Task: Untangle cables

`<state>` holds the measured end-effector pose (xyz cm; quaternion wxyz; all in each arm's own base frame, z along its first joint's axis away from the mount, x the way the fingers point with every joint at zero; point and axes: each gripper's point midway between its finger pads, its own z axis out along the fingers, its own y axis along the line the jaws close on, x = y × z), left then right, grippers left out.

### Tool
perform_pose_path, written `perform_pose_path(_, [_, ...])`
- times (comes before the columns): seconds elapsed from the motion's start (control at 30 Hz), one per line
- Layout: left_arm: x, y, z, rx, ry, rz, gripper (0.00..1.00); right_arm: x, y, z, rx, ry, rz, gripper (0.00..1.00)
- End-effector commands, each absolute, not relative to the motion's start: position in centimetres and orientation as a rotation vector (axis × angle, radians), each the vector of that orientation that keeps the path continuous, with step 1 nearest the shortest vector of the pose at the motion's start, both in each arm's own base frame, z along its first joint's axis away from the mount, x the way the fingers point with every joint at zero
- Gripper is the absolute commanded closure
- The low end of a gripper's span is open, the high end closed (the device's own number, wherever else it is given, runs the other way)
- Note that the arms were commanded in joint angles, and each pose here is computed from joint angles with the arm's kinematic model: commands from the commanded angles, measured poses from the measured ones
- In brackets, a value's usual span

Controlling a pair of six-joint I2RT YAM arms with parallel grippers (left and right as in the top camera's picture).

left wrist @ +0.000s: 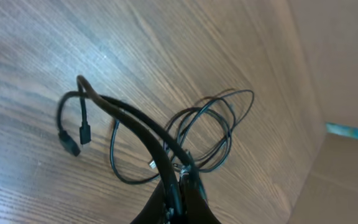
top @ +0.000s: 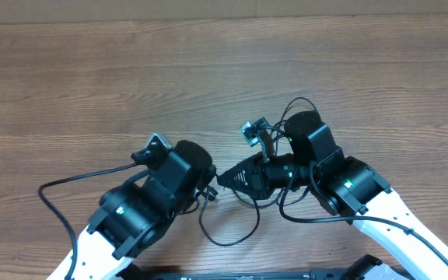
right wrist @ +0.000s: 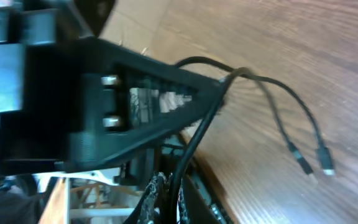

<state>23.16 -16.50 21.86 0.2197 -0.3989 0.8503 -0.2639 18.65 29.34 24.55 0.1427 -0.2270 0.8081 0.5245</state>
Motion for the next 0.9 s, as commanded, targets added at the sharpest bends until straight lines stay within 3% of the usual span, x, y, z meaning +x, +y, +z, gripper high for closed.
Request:
perform_pose_path(0.0, [23.2, -17.0, 21.0, -1.214, 2.359, -0.744, 0.95, 17.7, 29.6, 24.9, -0.688, 2.327, 1.578, 0.93])
perform_pose_path(0.2, [23.4, -17.2, 20.3, -1.313, 2.343, -0.739, 0.91, 17.7, 29.6, 24.8, -0.685, 2.334, 1.576, 0.91])
perform_pose_path(0.4, [23.4, -17.2, 20.3, -1.373, 2.320, -0.754, 0.95, 18.2, 29.2, 24.0, -0.643, 2.370, 1.516, 0.79])
perform_pose_path(0.87, [23.5, -17.3, 20.4, -1.392, 2.305, -0.769, 0.93, 18.9, 28.9, 23.2, -0.607, 2.399, 1.446, 0.74])
